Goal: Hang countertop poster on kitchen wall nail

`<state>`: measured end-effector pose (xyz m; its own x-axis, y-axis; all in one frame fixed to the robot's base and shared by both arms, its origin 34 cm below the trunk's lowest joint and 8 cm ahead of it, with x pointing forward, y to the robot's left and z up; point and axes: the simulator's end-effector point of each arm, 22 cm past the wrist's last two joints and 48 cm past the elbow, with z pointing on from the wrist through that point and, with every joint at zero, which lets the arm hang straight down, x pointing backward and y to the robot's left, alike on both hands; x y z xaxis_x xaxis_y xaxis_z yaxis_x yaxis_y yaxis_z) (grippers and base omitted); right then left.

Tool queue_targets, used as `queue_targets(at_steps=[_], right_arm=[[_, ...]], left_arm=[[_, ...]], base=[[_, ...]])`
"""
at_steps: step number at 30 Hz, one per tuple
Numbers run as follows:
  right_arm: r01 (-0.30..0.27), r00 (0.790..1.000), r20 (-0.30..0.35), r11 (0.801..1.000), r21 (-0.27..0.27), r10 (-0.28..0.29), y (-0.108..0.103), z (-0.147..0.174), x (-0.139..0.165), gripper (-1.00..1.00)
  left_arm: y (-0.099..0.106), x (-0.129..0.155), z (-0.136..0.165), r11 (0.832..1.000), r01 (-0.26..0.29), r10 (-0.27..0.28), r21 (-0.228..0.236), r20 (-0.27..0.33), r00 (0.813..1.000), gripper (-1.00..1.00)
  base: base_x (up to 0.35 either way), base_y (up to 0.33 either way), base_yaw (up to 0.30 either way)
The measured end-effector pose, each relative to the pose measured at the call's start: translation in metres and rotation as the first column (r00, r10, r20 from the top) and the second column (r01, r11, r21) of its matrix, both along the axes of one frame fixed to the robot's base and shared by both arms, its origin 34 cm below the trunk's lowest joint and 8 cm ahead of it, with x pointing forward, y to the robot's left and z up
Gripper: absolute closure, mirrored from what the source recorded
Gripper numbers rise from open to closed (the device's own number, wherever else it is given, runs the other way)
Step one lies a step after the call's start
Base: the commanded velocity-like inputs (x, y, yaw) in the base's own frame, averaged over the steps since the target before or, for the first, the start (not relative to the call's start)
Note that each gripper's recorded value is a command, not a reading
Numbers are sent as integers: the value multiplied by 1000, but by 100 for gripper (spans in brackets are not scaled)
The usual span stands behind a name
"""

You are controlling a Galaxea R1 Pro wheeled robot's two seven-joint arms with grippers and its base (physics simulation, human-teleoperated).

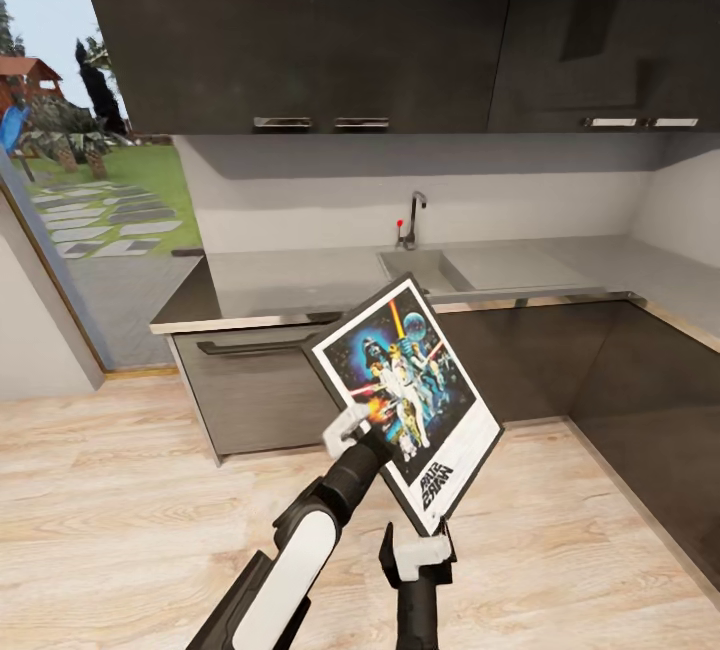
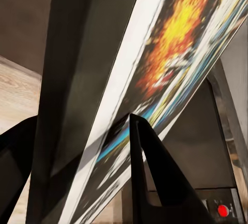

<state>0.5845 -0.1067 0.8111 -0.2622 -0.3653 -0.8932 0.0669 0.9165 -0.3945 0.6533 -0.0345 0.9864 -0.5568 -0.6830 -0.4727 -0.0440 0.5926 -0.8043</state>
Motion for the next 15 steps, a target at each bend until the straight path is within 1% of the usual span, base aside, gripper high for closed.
queue_targets(at_steps=[1,2,15], right_arm=[[0,1000,1,1000,6,0,0,0,1,-100],[-22,1000,22,997,72,20,3,2,6,-100],[-21,999,26,997,78,19,2,2,6,-100]], left_arm=[[-1,0,1,1000,3,-3,-3,4,1000,100],[-2,1,4,1000,9,-9,-2,20,1000,100],[-3,0,5,1000,13,-13,0,24,1000,100]], base=[[0,0,0],[0,0,0],[0,0,0]])
